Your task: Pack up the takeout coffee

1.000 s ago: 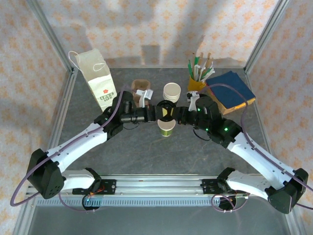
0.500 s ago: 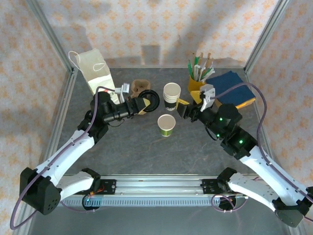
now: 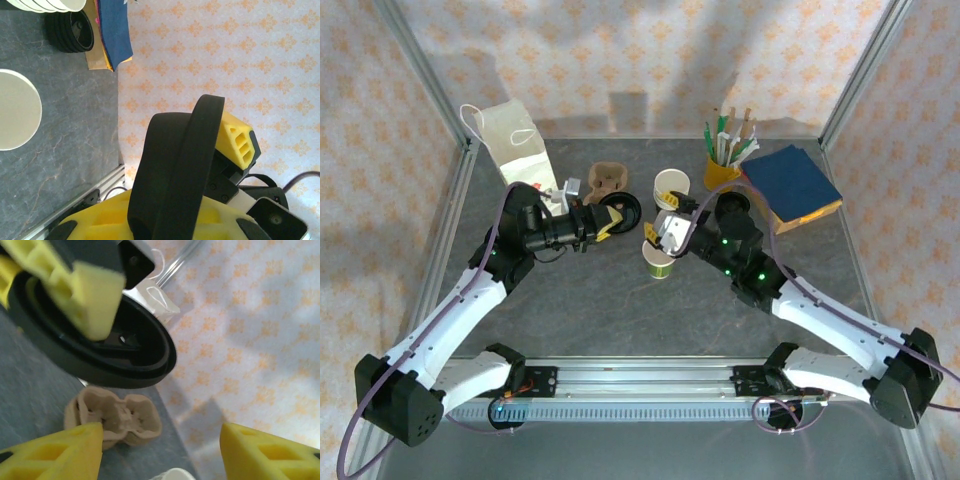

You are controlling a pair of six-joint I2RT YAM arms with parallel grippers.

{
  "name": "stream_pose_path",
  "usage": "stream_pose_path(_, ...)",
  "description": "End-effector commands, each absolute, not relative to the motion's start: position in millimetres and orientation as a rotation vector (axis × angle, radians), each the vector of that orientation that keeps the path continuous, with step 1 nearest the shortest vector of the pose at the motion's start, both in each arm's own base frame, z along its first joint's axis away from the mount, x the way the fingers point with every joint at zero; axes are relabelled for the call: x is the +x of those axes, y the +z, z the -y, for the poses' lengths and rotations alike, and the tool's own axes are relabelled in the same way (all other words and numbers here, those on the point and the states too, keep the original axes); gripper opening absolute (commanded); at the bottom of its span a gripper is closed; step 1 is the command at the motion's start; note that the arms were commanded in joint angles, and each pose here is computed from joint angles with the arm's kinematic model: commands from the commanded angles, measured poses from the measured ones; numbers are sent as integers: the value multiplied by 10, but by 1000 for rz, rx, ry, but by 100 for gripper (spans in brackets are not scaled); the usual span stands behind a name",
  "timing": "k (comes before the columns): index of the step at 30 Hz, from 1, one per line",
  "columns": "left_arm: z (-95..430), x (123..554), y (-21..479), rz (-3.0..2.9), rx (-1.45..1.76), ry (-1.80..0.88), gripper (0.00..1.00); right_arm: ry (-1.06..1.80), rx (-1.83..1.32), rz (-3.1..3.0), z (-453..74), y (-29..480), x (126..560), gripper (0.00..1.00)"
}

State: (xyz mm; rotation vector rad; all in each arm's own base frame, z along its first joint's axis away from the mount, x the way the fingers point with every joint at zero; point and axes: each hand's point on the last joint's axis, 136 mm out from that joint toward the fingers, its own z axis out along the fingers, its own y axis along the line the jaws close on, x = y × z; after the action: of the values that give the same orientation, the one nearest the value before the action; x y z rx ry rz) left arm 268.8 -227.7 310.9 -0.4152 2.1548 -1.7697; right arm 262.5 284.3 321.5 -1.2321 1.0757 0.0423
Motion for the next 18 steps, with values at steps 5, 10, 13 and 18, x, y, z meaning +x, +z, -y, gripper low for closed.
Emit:
stream_pose_path(5, 2252, 2598, 3094, -2208, -592, -1855, 8, -117, -1311, -824, -2939, 3534, 2562, 57)
stream_pose_path(10, 2255, 2617, 3078, -2202, -604, -1861, 8, -86, -1316, -783, -2967, 3609, 2467, 50)
stream_pose_path(13, 2259, 2629, 3048, -2212, -609, -1852, 8, -76, -1337, -767, -2996, 3606, 2437, 45)
stream_pose_path(18, 2257, 2636, 2982, -2228, -625, -1840, 7, -57, -1346, -736, -3031, 3651, 2386, 39)
